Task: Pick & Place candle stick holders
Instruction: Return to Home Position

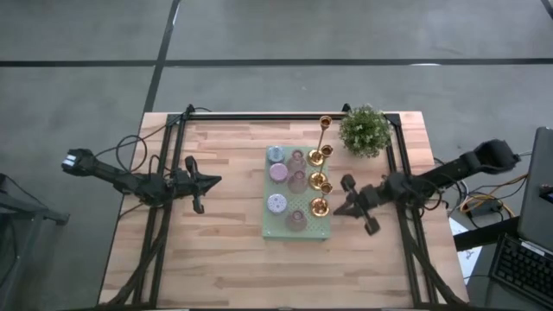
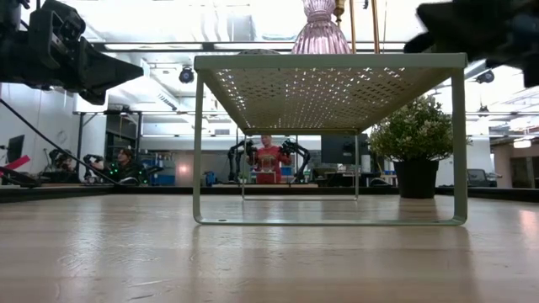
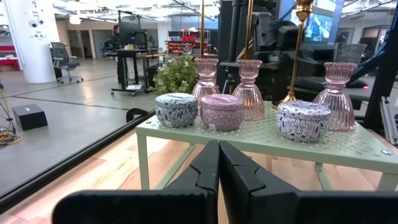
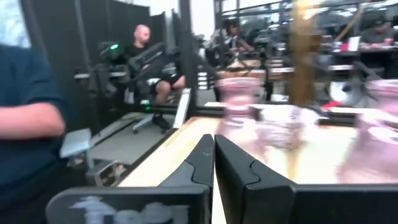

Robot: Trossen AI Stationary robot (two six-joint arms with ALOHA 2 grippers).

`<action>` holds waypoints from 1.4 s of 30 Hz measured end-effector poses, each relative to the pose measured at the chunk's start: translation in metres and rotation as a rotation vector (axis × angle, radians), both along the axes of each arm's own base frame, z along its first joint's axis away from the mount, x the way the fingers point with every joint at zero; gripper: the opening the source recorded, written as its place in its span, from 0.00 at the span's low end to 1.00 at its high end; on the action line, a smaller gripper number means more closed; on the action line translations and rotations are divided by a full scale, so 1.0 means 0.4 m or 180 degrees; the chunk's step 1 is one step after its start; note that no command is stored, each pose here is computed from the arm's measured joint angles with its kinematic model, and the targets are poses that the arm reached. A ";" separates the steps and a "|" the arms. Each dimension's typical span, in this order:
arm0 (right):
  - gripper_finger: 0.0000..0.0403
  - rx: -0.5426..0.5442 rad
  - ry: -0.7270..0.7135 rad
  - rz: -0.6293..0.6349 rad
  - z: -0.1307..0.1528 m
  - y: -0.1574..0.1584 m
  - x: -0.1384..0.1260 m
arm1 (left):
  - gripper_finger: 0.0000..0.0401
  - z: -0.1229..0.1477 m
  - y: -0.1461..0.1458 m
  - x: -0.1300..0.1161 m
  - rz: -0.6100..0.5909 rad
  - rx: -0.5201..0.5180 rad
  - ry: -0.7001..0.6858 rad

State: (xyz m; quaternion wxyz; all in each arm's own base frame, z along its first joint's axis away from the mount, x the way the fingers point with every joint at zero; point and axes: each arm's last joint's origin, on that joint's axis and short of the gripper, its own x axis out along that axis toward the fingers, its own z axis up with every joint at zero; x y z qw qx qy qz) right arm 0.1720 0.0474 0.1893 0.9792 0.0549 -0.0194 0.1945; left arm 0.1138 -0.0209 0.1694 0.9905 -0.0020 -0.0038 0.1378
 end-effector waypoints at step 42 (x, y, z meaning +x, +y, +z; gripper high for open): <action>0.02 -0.0175 -0.0083 -0.0993 -0.036 -0.118 -0.188 | 0.03 -0.005 0.000 0.000 0.0001 0.0020 0.0060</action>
